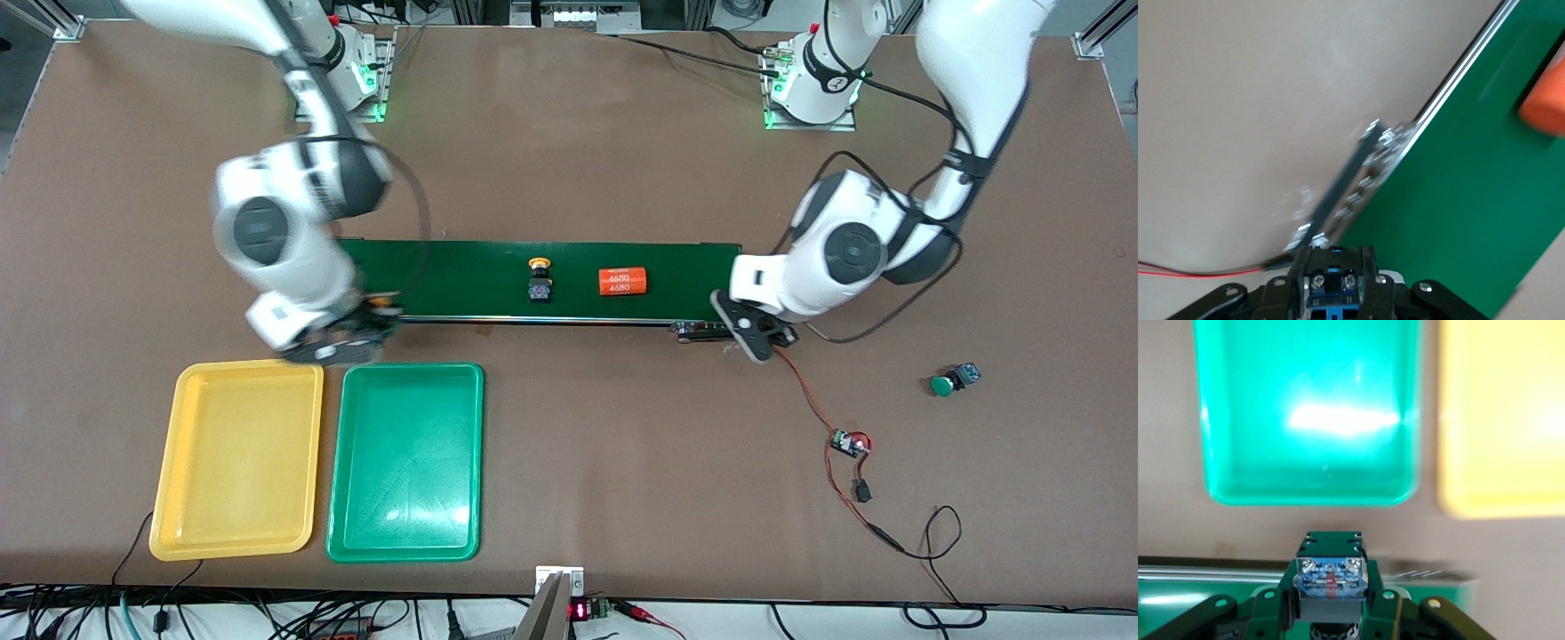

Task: Sort buttons by color to trays
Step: 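Drop the button into the yellow tray while the left gripper loads the belt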

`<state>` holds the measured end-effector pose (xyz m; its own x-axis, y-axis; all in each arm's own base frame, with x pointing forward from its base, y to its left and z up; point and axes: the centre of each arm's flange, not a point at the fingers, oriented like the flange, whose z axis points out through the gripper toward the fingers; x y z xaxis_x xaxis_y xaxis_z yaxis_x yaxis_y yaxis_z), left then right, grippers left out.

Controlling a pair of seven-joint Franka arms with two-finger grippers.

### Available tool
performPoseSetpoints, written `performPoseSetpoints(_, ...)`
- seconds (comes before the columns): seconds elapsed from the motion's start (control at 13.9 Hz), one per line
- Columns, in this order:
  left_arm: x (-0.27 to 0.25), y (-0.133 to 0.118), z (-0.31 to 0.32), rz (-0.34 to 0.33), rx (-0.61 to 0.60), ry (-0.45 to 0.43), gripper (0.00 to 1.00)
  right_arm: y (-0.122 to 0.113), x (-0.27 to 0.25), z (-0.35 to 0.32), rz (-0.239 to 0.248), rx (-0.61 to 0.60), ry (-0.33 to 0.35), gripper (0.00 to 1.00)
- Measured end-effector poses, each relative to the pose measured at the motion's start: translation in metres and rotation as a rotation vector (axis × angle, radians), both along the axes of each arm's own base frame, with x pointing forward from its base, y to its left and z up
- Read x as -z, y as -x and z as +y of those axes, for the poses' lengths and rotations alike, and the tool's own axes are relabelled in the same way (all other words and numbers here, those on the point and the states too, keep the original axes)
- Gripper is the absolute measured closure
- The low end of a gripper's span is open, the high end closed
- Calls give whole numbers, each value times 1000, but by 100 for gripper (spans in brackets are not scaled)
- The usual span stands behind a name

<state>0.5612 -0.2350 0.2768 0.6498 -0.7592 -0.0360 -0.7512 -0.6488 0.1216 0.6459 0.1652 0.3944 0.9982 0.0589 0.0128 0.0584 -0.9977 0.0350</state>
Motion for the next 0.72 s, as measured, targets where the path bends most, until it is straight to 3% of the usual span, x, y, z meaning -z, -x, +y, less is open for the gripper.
performPoseSetpoints(0.14, -1, 18, -30, 31, -124, -44, 66, -27, -3, -85, 11, -37, 1, 58)
performPoseSetpoints(0.29, 5, 28, -35, 59, -234, -70, 66, -41, 39, -140, 41, -65, -5, 58)
performPoseSetpoints(0.5, 16, 39, -31, 121, -381, -72, 66, -57, 109, -170, 23, -87, 3, 58)
performPoseSetpoints(0.72, 15, 38, -32, 113, -494, -75, 66, -63, 153, -188, 11, -77, 9, 58)
